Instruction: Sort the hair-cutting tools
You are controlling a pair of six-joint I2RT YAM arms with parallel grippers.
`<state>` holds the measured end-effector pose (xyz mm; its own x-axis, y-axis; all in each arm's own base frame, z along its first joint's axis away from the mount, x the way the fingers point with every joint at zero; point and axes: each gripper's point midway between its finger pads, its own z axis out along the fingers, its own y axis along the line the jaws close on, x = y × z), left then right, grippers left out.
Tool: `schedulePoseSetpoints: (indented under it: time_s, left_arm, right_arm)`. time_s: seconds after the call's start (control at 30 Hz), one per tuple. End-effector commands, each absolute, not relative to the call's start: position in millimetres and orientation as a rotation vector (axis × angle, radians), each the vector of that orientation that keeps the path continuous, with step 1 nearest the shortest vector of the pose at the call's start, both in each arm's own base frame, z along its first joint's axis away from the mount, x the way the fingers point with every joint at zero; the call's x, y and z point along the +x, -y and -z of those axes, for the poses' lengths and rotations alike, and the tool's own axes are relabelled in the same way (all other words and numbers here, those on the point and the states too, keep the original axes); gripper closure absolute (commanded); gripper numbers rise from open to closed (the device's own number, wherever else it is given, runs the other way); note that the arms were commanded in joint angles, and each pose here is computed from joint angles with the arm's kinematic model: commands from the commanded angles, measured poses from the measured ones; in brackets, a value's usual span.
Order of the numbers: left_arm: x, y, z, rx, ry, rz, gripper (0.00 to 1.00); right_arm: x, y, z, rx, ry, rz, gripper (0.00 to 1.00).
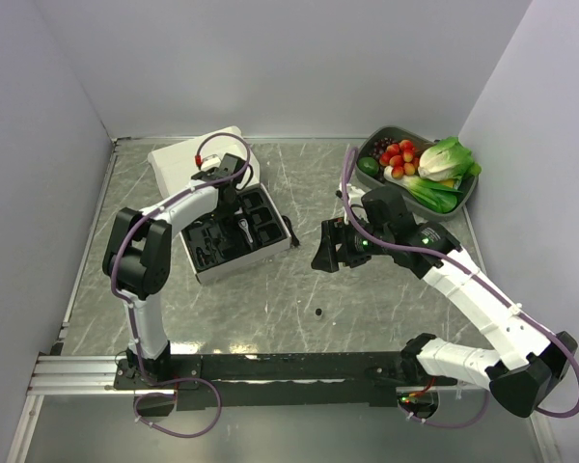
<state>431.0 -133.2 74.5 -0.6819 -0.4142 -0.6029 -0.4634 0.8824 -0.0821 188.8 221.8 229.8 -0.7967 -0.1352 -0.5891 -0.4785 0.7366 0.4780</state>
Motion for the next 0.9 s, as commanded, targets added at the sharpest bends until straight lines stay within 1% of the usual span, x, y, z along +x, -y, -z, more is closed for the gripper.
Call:
schedulePoseSetpoints:
  time_s: [0.0,0.07,0.1,0.23,0.37,0.53,0.57,0.63,0.67,0.77,0.87]
  left_arm:
    - [439.2,126.2,-95.2,-0.633,-2.356,-0.112,0.77]
    - [438.1,126.9,-96.2,-0.629,-2.355,-0.106,0.74]
    - [437.7,125.7,-98.4,-0.632,-2.35,-0.104,0.7]
    - [433.7,124.4,-98.3,-0.637,-2.349,-0.107,0.58]
    - [431.6,122.7,-100.4,-0.636,-2.344,-0.104,0.53]
    - [430.9,122.7,-111.9,-0.639,-2.323,-0.081,0.5]
    - [431.5,123.4,-113.8,-0.637,-2.32,-0.074,0.51]
    - [434.4,125.9,-120.5,-0.63,-2.313,-0.056,0.57]
    - [435.3,128.1,-121.5,-0.624,-2.316,-0.048,0.67]
    - [439.8,133.3,-127.9,-0.617,-2.311,-0.016,0.86]
    - [443.1,135.6,-130.1,-0.618,-2.307,-0.005,0.93]
  right_arm:
    - [192.0,-226.7,-235.2,-0.488,-2.366,-0.881,0.22]
    - [192.0,-226.4,-234.7,-0.487,-2.368,-0.882,0.22]
    - [191.7,-226.7,-234.7,-0.491,-2.367,-0.882,0.22]
    - [191.6,-226.4,-235.2,-0.49,-2.366,-0.883,0.22]
    - [191.9,-226.7,-235.4,-0.49,-2.366,-0.883,0.21]
    - [191.4,-227.1,-235.4,-0.494,-2.365,-0.885,0.21]
    - [191.5,-226.9,-236.5,-0.494,-2.36,-0.887,0.21]
    - [191.2,-227.0,-235.6,-0.494,-2.362,-0.889,0.21]
    - [191.1,-227.0,-235.0,-0.492,-2.366,-0.888,0.21]
    - [190.9,-226.8,-235.5,-0.493,-2.363,-0.889,0.21]
    - [190.1,-226.2,-234.8,-0.493,-2.363,-0.886,0.21]
